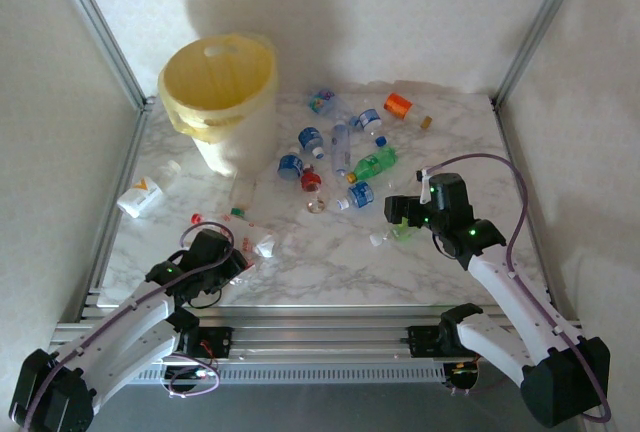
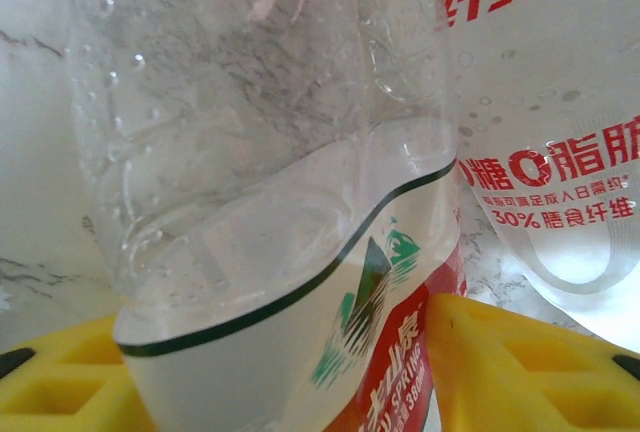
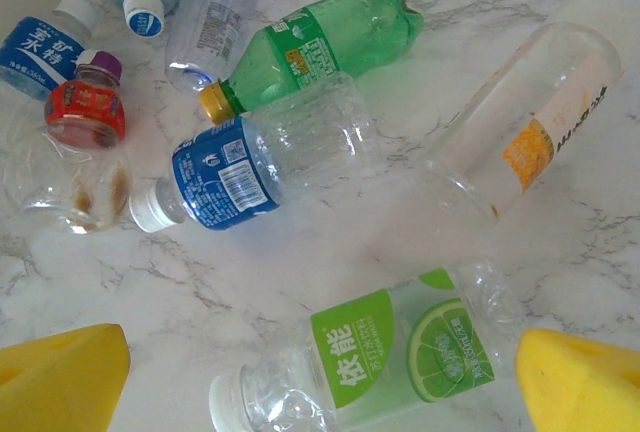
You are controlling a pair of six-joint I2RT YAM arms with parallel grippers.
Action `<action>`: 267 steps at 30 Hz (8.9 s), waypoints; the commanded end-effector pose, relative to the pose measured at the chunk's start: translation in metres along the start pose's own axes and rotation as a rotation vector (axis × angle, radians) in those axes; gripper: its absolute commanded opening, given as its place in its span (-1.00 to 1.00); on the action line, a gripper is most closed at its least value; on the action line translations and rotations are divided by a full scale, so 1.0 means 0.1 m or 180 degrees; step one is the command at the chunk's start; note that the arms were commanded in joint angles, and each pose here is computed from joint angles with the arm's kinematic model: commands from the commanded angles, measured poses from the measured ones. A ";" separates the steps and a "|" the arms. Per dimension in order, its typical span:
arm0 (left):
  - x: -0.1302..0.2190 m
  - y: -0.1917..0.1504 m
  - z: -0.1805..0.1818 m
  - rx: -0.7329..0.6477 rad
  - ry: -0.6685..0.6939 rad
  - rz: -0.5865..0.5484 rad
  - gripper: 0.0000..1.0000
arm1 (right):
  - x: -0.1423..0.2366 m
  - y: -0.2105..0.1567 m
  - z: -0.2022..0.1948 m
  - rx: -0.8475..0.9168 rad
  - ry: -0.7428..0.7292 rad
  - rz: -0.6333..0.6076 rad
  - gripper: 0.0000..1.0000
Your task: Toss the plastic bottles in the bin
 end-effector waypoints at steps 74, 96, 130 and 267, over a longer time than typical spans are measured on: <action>2.20 2.51 -3.18 -0.1542 -0.2020 -0.1913 -0.40 | 0.13 0.05 0.12 -0.0192 0.0232 -0.0039 0.98; 2.92 1.82 -3.03 -0.1860 -0.2563 -0.2218 0.99 | 0.01 -0.17 0.05 -0.0547 -0.0050 0.0724 0.98; 1.73 -0.03 -2.83 -0.3238 -0.2565 -0.1244 0.99 | -0.83 -0.62 -0.57 -0.1925 -0.0357 0.1252 0.98; 2.69 1.86 -2.73 -0.2028 -0.2290 -0.2617 0.05 | 0.35 0.29 0.63 -0.0376 0.0612 -0.0417 0.98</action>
Point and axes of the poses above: each hand's point on the last joint's axis, 136 mm out from that joint toward the fingers, its own x axis back along the fingers, its own z axis along the line the jaws close on, y = z × x, the point moved 4 cm from there along x, back along the fingers, and after that the axes turned 4 degrees about x, right-handed, at the moved point
